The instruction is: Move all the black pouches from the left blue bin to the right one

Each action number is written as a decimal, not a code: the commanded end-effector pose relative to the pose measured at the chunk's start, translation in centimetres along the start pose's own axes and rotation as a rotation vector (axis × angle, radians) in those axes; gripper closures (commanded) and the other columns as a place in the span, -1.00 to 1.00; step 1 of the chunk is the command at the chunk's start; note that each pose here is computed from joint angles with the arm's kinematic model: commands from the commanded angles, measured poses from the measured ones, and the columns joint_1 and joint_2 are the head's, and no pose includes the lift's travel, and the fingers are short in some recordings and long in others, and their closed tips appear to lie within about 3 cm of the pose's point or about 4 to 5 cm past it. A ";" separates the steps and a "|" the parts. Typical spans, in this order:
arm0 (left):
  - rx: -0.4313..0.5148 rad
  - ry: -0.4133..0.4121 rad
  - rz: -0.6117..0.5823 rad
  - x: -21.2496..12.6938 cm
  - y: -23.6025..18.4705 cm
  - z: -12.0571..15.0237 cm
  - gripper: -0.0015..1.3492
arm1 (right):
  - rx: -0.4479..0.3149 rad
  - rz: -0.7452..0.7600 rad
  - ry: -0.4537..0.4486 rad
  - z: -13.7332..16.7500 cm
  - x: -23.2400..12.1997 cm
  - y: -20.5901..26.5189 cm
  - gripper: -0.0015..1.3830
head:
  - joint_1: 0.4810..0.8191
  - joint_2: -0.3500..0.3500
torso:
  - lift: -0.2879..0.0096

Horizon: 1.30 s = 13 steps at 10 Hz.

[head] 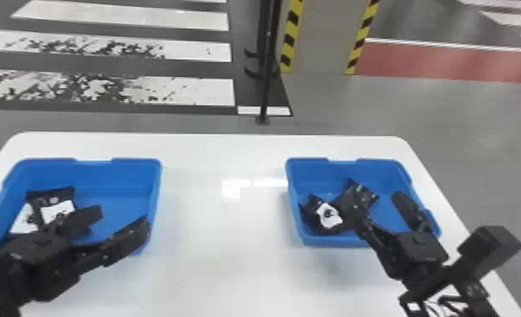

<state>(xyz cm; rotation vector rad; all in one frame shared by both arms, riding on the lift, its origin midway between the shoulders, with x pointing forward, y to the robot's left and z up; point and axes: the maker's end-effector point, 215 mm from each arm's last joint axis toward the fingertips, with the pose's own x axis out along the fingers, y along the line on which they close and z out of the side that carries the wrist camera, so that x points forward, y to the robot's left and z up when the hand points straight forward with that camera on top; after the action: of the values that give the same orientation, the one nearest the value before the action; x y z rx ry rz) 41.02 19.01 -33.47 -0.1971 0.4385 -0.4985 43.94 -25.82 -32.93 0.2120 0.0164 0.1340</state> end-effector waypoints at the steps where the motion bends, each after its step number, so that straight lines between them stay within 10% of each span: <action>1: 0.010 0.034 0.085 -1.4 3.3 -0.7 -0.74 | 0.004 0.012 0.007 0.6 -2.8 1.6 -0.82 | 0.27 -0.26 | -0.01; 7: 0.026 0.124 0.369 -4.7 14.8 -0.7 -0.74 | 0.087 0.047 0.118 -1.1 -9.1 5.5 -0.78 | 0.27 0.35 | -0.01; 13: -0.012 0.188 0.456 0.4 22.1 -1.0 -0.74 | 0.121 0.059 0.142 -2.1 -9.1 6.0 -0.75 | 0.27 0.63 | -0.01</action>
<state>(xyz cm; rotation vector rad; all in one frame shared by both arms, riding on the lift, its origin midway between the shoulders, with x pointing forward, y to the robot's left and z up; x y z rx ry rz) 49.54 37.65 -40.34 -0.0588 0.6377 -0.0689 34.05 -20.84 -33.64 0.3213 0.1594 0.2059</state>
